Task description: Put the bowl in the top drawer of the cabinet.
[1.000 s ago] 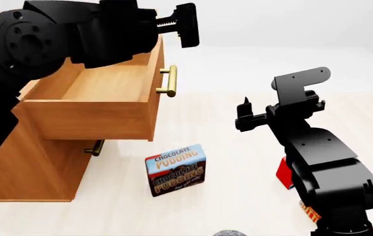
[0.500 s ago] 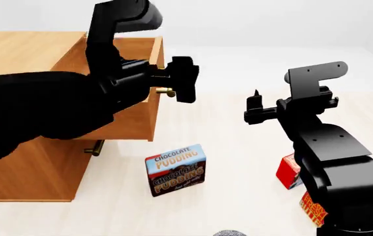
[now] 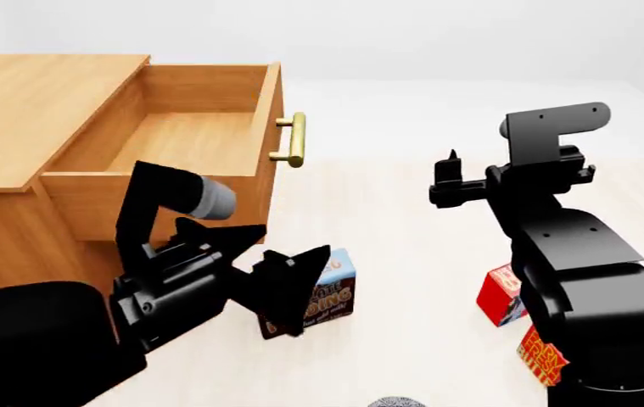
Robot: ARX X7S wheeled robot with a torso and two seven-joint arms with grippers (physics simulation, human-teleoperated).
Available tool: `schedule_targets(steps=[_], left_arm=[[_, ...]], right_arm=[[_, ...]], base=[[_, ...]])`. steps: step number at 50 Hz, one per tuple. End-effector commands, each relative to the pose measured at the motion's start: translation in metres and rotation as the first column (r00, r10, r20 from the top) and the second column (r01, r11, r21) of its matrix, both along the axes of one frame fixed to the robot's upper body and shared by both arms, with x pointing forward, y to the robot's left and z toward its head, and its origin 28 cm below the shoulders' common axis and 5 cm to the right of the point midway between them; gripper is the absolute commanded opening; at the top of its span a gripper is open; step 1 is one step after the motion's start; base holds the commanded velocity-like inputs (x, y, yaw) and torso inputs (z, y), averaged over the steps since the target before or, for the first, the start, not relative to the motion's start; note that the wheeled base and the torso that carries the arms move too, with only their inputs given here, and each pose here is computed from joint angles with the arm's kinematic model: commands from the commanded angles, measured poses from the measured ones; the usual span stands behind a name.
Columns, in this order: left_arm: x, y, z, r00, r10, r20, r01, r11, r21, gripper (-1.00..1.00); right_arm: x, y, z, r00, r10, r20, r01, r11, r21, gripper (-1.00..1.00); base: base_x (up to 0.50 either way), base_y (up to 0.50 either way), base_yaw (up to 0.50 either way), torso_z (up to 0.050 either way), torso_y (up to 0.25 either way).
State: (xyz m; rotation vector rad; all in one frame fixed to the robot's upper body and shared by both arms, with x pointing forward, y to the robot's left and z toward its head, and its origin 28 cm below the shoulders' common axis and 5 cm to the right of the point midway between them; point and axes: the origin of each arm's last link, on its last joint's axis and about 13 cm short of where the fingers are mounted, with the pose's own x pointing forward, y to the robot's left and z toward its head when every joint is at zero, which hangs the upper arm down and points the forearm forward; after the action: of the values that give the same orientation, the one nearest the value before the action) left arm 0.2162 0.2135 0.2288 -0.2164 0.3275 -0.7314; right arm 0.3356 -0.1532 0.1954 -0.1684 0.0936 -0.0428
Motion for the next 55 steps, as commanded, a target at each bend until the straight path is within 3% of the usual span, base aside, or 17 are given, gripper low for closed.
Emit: schedule_targets(steps=[1, 21, 37, 55], left_arm=[[-0.011, 0.000, -0.031, 0.994, -0.075, -0.073, 0.075, 0.997, -0.005, 1.00], [0.004, -0.013, -0.095, 0.956, -0.110, -0.270, 0.125, 0.991, 0.038, 1.00], [0.010, -0.023, -0.117, 0.916, -0.140, -0.376, 0.151, 0.989, 0.000, 1.00], [-0.001, -0.035, -0.143, 0.851, -0.251, -0.461, 0.258, 0.965, -0.049, 1.00]], right_arm=[[0.001, -0.002, -0.001, 1.000, -0.013, 0.000, 0.013, 1.000, -0.005, 1.00], [0.008, -0.002, -0.008, 1.000, -0.017, -0.017, 0.017, 1.000, -0.007, 1.00], [0.009, -0.001, -0.009, 1.000, -0.017, -0.019, 0.017, 1.000, -0.007, 1.00], [0.010, 0.001, -0.010, 1.000, -0.007, -0.020, 0.007, 1.000, -0.002, 1.00]], base=[[0.00, 0.00, 0.00, 0.000, 0.000], [0.00, 0.00, 0.00, 0.000, 0.000], [0.00, 0.00, 0.00, 0.000, 0.000], [0.00, 0.00, 0.00, 0.000, 0.000]])
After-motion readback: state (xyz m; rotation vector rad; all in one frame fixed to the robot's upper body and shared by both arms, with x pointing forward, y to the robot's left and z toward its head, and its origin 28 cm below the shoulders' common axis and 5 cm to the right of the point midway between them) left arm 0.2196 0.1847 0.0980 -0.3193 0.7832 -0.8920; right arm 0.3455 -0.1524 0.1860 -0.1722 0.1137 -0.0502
